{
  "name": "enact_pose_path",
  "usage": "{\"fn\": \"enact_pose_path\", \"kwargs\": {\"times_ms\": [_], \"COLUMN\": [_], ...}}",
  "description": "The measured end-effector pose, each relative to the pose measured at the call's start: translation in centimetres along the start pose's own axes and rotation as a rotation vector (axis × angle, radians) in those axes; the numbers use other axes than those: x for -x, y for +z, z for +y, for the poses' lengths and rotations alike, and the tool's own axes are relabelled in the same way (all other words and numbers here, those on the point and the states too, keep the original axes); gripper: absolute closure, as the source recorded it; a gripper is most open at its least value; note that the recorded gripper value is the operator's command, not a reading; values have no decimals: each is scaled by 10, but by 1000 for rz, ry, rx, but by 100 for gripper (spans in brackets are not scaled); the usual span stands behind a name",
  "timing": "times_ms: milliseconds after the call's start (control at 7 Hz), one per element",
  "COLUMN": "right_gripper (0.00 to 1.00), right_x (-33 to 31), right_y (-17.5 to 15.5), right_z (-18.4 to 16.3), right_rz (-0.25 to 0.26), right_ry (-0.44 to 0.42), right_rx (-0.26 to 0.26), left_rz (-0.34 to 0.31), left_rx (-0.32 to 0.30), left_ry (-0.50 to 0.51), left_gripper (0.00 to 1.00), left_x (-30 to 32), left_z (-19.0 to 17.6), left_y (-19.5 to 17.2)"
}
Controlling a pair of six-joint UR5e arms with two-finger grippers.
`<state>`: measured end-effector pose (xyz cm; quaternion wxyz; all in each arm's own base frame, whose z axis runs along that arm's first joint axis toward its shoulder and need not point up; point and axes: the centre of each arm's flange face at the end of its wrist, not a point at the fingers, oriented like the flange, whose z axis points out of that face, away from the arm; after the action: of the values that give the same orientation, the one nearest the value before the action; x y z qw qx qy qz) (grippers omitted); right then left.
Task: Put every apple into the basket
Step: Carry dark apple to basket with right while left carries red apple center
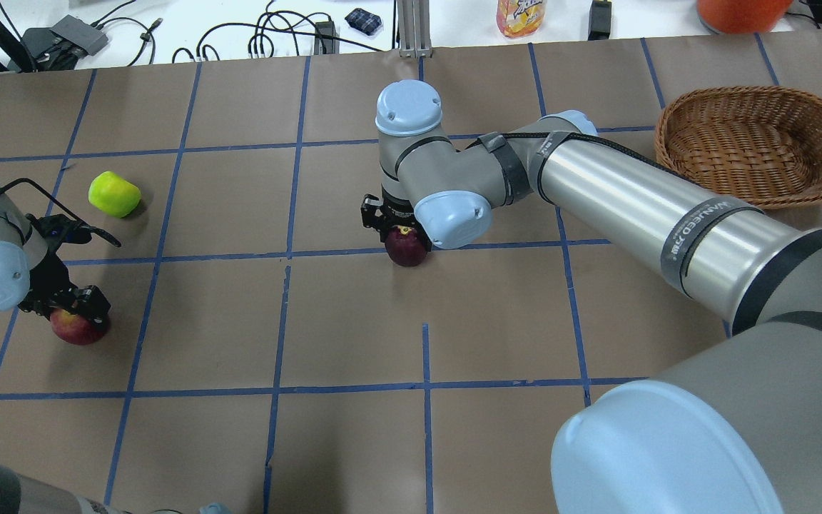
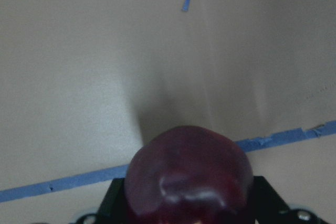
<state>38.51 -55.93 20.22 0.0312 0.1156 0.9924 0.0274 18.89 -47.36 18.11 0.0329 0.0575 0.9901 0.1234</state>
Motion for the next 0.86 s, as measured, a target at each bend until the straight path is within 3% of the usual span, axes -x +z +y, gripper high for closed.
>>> {"fn": "enact_pose_path", "kwargs": {"times_ms": [143,429,714,857], "right_gripper": [100,100,100,100], "right_x": [-4,-40,-144,-212], "right_y": [-19,-98,-160,-183], "right_z": [-3,-37,-110,-138], "right_rz": [-3,14,47,69], "right_ry": [8,84,185,164], "right_rx": [-6,6,16,12], "left_rz": [-12,25,59,72], "left_rx": [-17,-60,-96,-122], "left_ry": [0,-19,-134,-219], "left_gripper": [95,95,95,95], "left_x": [-2,-35,-129,-187], "left_z": [1,3,-5,-14], "left_y": [-11,-48,-90,-109]}}
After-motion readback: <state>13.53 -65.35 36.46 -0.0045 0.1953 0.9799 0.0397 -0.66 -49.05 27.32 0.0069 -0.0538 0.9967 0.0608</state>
